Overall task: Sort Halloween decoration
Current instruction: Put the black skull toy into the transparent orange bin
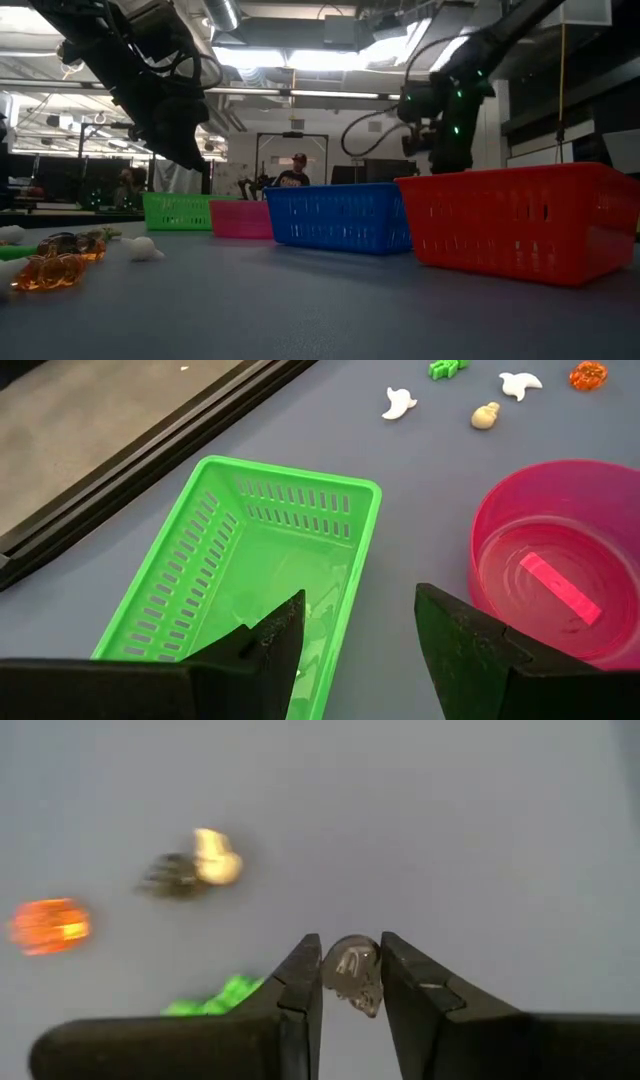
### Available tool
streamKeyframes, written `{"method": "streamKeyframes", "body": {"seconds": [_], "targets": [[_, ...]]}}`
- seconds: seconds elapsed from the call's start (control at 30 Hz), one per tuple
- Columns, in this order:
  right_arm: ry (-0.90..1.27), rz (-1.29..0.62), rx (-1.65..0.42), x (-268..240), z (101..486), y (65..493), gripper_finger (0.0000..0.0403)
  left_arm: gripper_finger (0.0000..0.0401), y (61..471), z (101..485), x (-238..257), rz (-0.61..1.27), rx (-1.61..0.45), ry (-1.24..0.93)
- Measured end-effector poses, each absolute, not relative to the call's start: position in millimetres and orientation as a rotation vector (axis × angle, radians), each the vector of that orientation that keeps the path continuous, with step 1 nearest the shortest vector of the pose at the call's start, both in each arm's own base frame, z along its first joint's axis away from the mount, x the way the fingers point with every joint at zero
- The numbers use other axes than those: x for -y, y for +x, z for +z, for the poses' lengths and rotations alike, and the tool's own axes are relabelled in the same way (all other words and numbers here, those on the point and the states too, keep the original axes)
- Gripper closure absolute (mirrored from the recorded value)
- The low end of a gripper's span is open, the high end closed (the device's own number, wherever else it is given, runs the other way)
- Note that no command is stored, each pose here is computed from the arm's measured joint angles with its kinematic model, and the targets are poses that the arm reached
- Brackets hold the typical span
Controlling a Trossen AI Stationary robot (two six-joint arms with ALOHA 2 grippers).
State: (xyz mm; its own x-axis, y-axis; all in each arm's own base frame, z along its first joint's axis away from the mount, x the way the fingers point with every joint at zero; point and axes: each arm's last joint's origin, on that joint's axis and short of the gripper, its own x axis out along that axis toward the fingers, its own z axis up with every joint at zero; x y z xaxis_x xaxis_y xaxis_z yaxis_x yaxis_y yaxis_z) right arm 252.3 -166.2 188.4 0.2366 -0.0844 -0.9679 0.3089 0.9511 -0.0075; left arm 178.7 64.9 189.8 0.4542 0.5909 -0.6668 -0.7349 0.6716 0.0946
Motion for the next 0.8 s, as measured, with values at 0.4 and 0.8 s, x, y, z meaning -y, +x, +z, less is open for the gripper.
{"method": "streamKeyframes", "body": {"seconds": [0.4,0.8], "targets": [[0.72,0.214,-1.215,141.1,245.6,258.6,0.0325,0.0227,178.8,189.8,-64.8,0.821,-0.73,-0.222],[0.621,0.463,-1.512,34.7,246.3,277.5,0.0325,0.0227,178.8,189.8,-64.7,0.82,-0.73,-0.223]]}}
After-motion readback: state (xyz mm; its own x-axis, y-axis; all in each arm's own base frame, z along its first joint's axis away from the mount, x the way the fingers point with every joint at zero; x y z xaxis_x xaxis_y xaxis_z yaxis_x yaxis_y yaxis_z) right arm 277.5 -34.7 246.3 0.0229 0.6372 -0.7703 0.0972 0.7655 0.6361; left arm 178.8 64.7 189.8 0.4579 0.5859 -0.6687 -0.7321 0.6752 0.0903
